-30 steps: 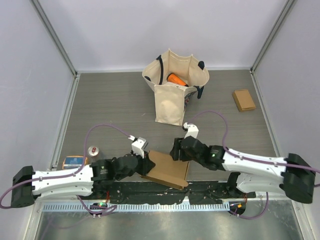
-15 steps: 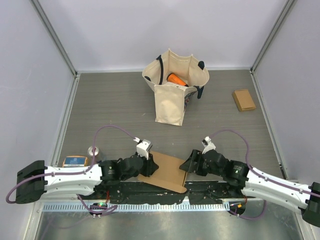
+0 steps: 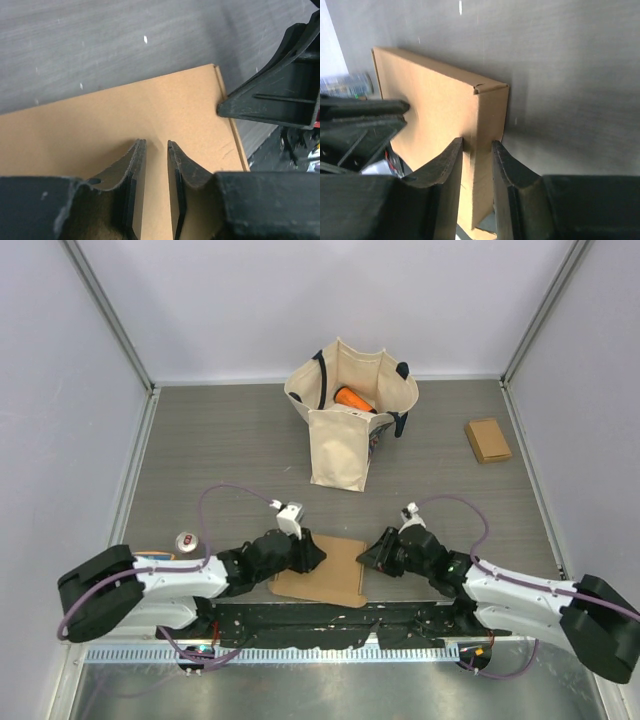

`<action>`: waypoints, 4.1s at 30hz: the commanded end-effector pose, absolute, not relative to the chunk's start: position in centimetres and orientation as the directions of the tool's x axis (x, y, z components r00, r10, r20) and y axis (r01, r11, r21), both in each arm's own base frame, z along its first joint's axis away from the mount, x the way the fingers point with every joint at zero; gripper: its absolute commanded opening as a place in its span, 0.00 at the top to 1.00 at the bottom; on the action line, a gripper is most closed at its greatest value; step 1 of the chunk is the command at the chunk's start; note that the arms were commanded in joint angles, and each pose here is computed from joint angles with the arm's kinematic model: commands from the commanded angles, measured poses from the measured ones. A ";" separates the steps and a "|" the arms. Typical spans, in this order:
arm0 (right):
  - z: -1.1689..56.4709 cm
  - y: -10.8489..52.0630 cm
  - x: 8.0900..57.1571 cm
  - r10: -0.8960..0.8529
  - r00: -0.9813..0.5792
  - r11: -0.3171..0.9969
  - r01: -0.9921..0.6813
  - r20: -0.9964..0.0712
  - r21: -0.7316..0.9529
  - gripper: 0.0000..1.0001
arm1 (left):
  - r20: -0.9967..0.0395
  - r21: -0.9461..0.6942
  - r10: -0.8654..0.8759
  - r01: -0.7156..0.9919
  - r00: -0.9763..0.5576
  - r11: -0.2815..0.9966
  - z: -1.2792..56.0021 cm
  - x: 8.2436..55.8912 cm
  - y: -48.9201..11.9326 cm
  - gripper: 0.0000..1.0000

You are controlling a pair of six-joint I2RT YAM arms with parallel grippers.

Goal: Fold the paper box

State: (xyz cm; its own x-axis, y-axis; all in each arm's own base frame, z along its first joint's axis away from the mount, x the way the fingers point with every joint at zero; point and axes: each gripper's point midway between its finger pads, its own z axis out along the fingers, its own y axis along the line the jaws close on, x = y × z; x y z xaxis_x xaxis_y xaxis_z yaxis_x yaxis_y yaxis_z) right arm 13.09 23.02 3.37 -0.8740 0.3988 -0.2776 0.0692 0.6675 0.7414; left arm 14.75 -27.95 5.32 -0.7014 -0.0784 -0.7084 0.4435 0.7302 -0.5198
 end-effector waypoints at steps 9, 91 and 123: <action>5.0 20.1 24.1 0.159 -0.831 0.867 -0.140 -0.533 0.478 0.48 | -0.755 -0.440 -0.038 0.462 -0.655 0.770 8.7 22.6 -29.7 0.48; 19.1 28.3 14.9 -0.485 -0.210 0.543 -0.834 -0.849 -0.104 0.17 | 0.434 -0.557 -0.727 -0.793 -0.532 0.248 13.8 16.2 -23.9 0.87; 15.3 27.4 16.4 -0.724 -0.096 0.463 -0.801 -0.683 -0.378 0.69 | -0.193 -0.781 -0.749 -0.362 -0.634 0.508 20.0 22.5 -18.3 0.23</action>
